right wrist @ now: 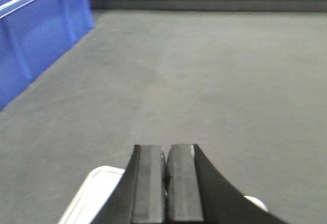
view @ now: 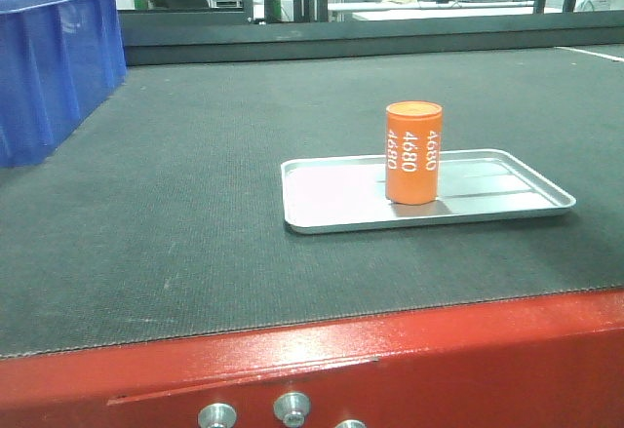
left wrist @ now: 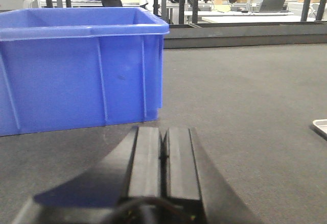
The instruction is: Grab orange capacitor from left shelf to right conveyor
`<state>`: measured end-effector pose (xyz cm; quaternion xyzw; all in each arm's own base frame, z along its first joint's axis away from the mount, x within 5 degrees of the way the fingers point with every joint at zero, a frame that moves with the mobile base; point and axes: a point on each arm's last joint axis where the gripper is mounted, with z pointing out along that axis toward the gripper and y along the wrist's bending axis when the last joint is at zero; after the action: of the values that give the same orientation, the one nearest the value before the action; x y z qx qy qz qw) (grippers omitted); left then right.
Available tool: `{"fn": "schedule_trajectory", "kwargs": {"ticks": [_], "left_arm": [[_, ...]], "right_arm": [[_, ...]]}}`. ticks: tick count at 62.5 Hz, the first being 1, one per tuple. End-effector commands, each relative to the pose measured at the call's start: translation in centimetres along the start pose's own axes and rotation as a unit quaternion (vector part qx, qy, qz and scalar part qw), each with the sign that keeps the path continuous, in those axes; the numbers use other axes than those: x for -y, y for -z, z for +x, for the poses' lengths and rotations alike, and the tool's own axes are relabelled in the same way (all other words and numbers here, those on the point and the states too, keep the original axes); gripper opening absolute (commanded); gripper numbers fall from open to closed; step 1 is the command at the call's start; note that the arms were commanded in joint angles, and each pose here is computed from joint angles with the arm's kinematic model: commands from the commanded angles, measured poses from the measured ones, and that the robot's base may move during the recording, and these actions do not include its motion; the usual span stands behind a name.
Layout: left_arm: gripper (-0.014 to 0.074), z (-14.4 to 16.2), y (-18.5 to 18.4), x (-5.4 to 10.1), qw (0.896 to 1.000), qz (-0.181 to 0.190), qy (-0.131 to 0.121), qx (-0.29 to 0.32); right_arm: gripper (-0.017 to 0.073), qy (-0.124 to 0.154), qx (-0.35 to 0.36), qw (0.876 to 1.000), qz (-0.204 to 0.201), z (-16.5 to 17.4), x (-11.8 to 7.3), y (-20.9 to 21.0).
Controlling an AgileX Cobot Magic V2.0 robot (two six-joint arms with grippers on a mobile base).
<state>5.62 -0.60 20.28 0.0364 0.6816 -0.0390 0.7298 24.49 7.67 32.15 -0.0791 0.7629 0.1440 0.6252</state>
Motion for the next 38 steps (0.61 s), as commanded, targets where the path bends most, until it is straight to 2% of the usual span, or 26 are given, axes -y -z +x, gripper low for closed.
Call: {"fn": "schedule_trajectory", "kwargs": {"ticks": [1,9,14,17,29,38], "left_arm": [[-0.0105,-1.0,0.0,0.0,0.999,-0.001,0.003,0.044],[-0.0105,-1.0,0.0,0.0,0.999,-0.001,0.003,0.044],[-0.0105,-1.0,0.0,0.0,0.999,-0.001,0.003,0.044],[-0.0105,-1.0,0.0,0.0,0.999,-0.001,0.003,0.044],[-0.0105,-1.0,0.0,0.0,0.999,-0.001,0.003,0.044],[-0.0105,-1.0,0.0,0.0,0.999,-0.001,0.003,0.044]], "right_arm": [[0.0049,-0.003,0.089,0.996,0.019,-3.8,0.9,3.1],[0.0056,-0.006,0.118,0.988,0.097,-5.0,3.3,7.5],[0.0056,-0.007,0.128,0.982,0.141,-4.5,4.2,10.1],[0.0056,-0.007,0.136,0.979,0.154,-3.9,4.3,11.4],[0.0056,-0.003,0.158,0.975,0.156,1.2,3.2,15.5],[0.0056,0.004,0.203,0.968,0.145,5.8,2.4,18.2]]}}
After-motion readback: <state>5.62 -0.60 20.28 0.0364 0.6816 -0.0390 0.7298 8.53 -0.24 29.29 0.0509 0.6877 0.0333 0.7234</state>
